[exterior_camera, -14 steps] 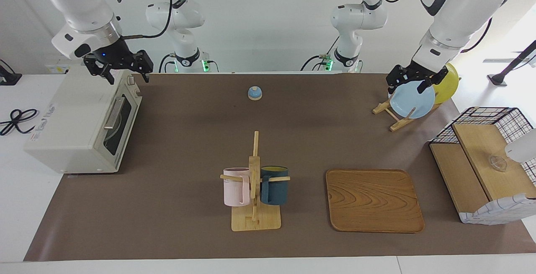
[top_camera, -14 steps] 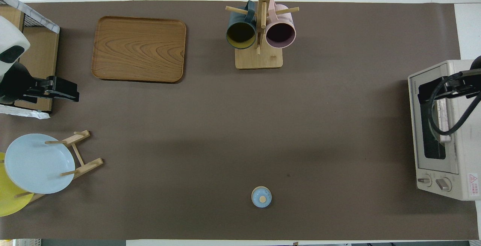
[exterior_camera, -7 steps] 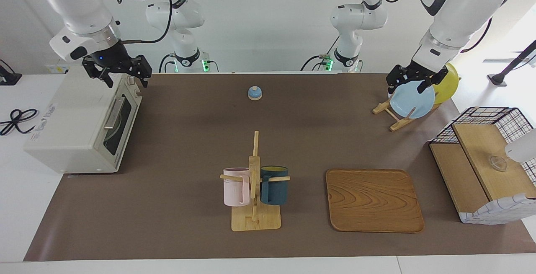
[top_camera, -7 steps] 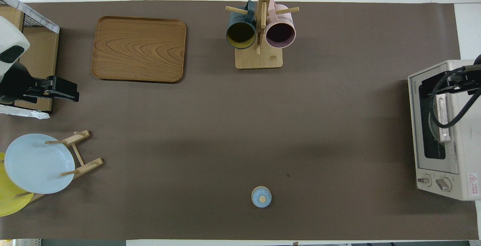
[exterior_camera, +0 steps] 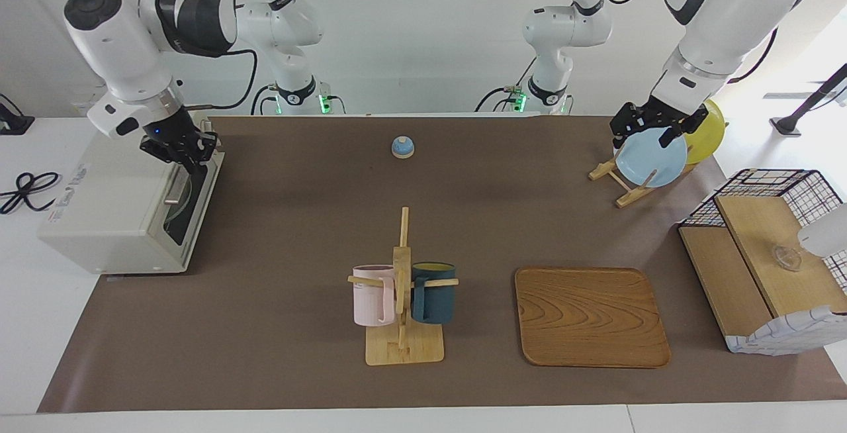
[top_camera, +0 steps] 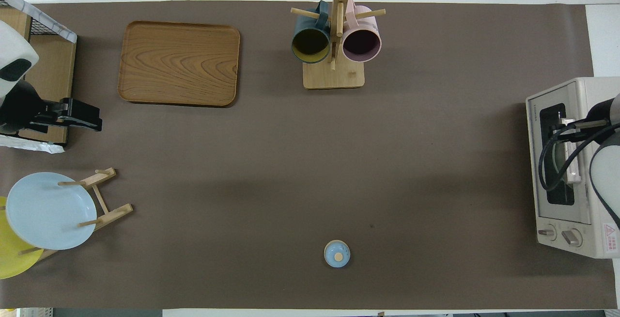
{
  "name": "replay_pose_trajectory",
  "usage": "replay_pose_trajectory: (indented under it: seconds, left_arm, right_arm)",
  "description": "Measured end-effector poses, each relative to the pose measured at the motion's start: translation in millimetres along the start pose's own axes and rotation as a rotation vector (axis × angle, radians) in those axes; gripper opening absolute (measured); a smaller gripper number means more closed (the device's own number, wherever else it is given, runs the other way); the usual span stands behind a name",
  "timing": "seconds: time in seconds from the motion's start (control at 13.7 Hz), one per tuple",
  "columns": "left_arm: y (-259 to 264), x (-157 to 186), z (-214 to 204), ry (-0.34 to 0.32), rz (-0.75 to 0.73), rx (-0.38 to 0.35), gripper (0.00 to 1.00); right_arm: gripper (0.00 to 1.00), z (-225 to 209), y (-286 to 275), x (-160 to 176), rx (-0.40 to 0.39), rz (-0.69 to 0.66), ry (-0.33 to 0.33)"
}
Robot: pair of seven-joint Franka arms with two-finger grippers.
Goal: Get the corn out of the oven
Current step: 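Reach the right gripper into the open toaster oven toward the plate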
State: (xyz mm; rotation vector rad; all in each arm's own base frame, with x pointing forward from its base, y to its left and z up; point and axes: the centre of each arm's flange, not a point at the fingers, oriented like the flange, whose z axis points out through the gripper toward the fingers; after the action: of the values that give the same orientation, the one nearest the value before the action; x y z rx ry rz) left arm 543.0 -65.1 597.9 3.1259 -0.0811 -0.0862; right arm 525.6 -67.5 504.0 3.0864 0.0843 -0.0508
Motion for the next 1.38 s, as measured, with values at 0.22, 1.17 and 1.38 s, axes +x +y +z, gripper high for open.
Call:
replay_pose_trajectory:
  seconds: [0.22,1.17,1.38]
  left_arm:
    - [0.0,0.0,0.0,0.0,0.0,0.0,1.0]
    - [0.0,0.0,0.0,0.0,0.0,0.0,1.0]
    - [0.0,0.0,0.0,0.0,0.0,0.0,1.0]
  right_arm:
    - [0.01,21.5,26.1,-5.1,-0.042,0.03,-0.028]
    - [0.01,34.9,38.3,-8.0,-0.058,0.072,-0.03]
    - [0.01,41.4,10.6,-2.5,-0.057,0.079,-0.034]
